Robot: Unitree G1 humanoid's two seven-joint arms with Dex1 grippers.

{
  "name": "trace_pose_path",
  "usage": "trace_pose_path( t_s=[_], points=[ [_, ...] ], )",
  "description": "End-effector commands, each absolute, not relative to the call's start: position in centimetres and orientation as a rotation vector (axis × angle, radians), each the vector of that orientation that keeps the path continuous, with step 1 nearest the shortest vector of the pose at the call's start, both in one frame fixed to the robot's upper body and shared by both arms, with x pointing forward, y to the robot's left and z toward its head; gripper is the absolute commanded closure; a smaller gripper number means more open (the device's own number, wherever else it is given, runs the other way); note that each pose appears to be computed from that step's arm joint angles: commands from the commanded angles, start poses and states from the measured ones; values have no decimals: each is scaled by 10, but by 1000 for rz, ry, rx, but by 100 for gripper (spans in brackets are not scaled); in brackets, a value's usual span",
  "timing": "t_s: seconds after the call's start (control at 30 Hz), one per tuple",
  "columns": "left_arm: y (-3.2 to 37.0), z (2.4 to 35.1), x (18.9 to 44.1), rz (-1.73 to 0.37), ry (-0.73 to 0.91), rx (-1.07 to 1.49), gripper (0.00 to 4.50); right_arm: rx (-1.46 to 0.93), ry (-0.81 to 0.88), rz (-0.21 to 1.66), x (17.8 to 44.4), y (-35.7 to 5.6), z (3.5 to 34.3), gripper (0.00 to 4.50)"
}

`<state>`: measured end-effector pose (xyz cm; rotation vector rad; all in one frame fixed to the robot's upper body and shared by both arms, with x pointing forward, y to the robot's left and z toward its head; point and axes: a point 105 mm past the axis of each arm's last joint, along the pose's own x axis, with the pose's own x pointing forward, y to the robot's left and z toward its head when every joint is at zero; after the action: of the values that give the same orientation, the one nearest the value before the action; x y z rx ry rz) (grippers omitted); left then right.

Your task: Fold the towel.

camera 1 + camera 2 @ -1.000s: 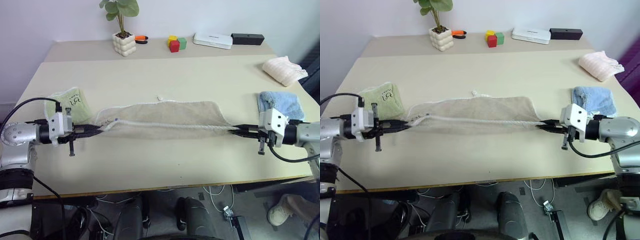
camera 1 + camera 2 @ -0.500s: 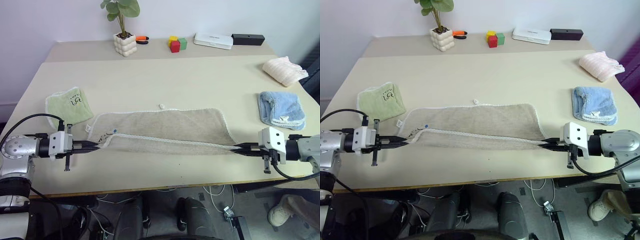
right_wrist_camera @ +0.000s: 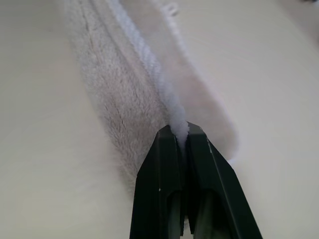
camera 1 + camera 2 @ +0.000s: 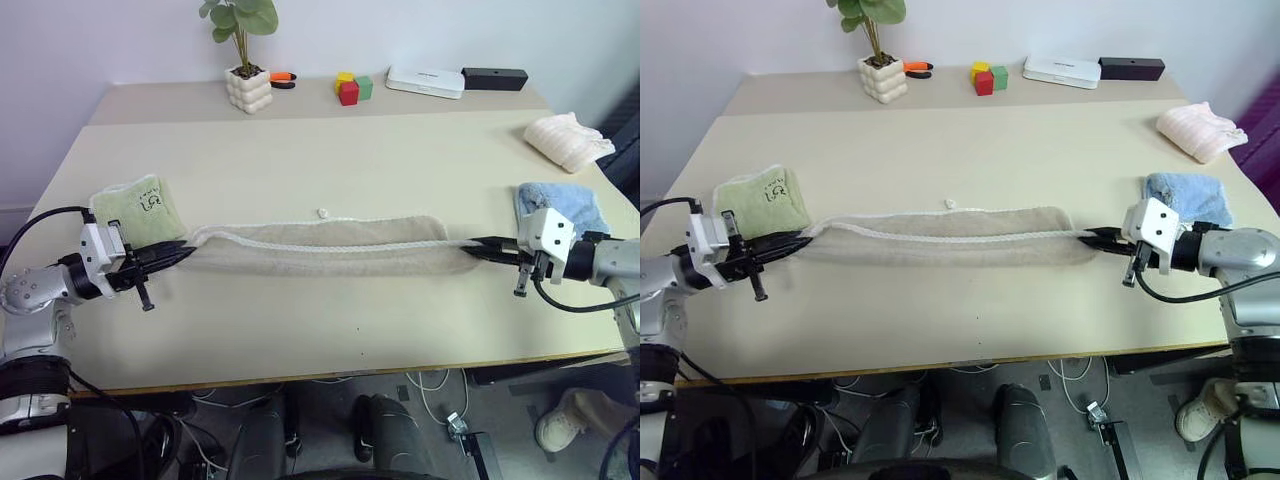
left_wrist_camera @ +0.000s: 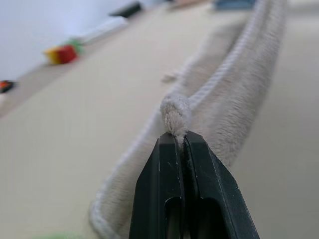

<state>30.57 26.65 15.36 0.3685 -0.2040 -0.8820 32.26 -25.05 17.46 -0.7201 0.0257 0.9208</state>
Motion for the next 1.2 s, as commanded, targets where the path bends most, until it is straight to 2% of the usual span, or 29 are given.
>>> trace_pose_path(
  t_s=[0.03,0.37,0.63,0.97,1.2],
  points=[
    [273,170,310,-775,-296,335,450,-761,-45,889,337,-244,184,444],
    [278,152,320,-651,-289,254,450,-788,-80,872,372,-224,173,444],
    [280,143,324,-595,-281,228,450,-806,-79,851,384,-221,168,444],
    [282,130,333,-586,-181,135,450,-811,-68,820,393,-217,156,444],
    [285,133,338,-561,-184,67,450,-828,-35,765,399,-220,144,444]
  ],
)
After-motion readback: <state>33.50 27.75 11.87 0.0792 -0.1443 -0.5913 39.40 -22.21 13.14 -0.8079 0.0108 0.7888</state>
